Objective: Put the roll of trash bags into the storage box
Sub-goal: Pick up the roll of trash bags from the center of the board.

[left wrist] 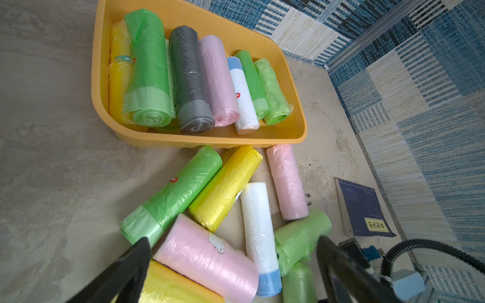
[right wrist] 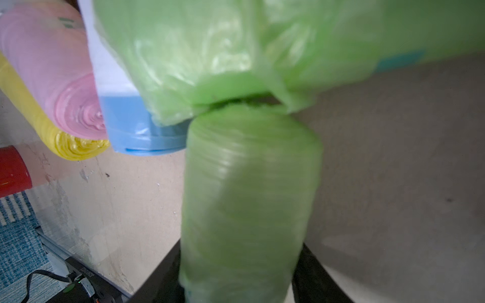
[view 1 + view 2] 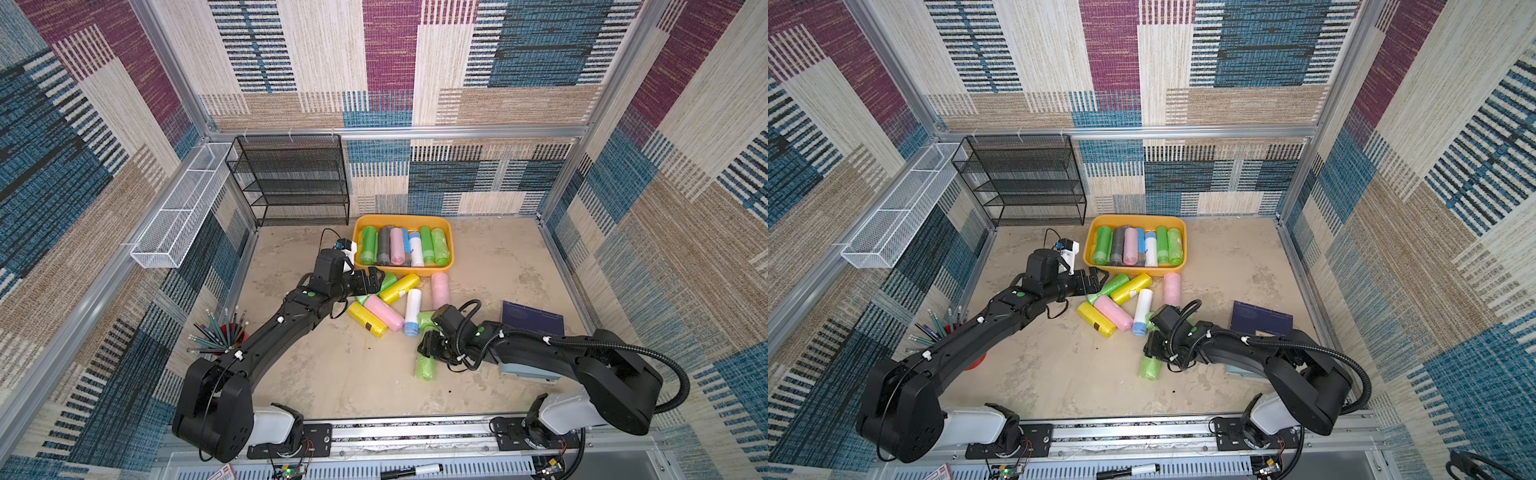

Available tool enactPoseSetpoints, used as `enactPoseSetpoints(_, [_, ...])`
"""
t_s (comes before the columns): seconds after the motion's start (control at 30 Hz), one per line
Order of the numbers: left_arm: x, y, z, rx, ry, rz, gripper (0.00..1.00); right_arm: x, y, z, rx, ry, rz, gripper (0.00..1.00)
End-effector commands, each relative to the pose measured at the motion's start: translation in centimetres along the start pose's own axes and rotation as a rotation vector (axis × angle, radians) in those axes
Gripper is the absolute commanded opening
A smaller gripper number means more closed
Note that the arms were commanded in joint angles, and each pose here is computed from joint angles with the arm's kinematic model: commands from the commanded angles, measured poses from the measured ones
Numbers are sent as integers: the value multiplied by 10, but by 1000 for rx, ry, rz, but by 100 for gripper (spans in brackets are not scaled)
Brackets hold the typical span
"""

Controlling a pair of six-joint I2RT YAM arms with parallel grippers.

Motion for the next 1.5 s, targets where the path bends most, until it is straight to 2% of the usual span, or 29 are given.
enactPoseSetpoints(0.0, [2,5,-1,11,-5,-33,99,2,1,2,6,24,-15,54])
enactPoseSetpoints(0.13, [0,5,-1,16,-7,-30,99,2,3,6,13,32,-22,47])
enactPoseSetpoints(0.27, [-3,4,0,23,-7,-23,99,4,4,8,16,44,-23,46])
enactPoseSetpoints(0.37, [-3,4,1,23,-4,-23,99,11,6,11,23,84,-54,45])
enactPoseSetpoints(0.57, [1,5,0,22,0,-22,99,23,11,23,4,175,-107,37])
enactPoseSetpoints(1.0, [3,4,2,20,16,-19,99,31,17,34,-2,284,-164,33])
enactPoseSetpoints(1.37, [0,7,4,27,27,-19,98,45,24,37,6,291,-218,32])
enactPoseSetpoints(1.47, [-1,15,0,44,27,9,99,51,31,38,9,292,-247,28])
Point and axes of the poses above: each gripper's point midway between its finger pads, its own x axis back along the fingers, its own z axis along the line the jaws close on, y = z × x, the point moved 9 cm from there along x, back along the fingers, and after that the axes turned 5 degrees about x, right-handed, at the moved point
